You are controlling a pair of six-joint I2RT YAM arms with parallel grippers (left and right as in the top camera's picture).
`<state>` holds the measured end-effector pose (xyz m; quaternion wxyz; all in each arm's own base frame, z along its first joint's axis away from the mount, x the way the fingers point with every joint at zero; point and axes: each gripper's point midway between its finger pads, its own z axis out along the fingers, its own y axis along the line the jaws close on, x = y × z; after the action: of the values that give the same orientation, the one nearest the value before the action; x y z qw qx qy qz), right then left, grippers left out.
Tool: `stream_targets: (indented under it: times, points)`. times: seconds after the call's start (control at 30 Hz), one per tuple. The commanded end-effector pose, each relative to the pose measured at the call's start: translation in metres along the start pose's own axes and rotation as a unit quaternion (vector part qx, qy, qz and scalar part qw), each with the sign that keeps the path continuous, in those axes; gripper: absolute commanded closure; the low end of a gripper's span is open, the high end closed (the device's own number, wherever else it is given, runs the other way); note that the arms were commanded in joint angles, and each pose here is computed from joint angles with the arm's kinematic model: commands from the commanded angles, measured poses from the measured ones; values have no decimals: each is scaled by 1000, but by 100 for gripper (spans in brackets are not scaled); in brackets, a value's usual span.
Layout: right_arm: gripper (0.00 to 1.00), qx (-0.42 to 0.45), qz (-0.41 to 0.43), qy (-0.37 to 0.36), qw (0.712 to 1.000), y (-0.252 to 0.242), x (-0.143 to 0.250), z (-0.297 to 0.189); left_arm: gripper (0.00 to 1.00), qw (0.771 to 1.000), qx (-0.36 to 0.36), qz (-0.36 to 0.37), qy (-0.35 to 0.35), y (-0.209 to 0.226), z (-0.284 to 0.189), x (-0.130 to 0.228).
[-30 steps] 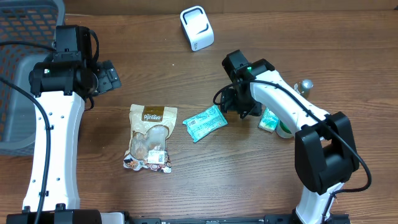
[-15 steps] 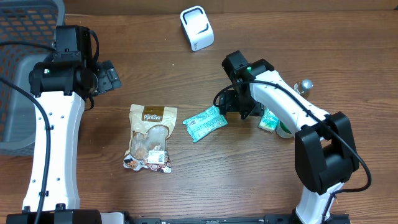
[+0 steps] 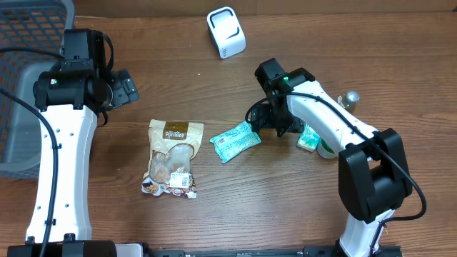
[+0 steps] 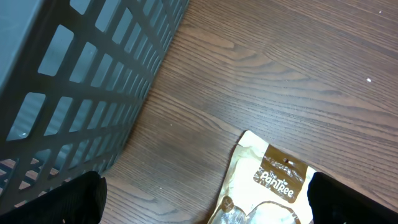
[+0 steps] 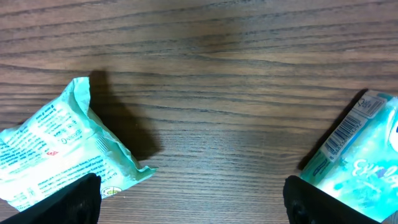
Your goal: Scan the item barcode
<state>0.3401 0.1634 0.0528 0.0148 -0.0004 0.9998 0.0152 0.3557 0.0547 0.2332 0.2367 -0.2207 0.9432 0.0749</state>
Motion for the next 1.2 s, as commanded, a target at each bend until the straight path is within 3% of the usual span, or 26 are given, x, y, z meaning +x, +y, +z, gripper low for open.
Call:
stream_targets:
  times: [0.0, 1.17]
  points:
    - [10, -35, -47, -1, 998, 12, 3, -10, 0, 1000, -4, 3, -10, 2, -4, -5]
    - [9, -87, -102, 6, 991, 30, 7, -12, 0, 1000, -4, 3, -10, 2, -4, -5]
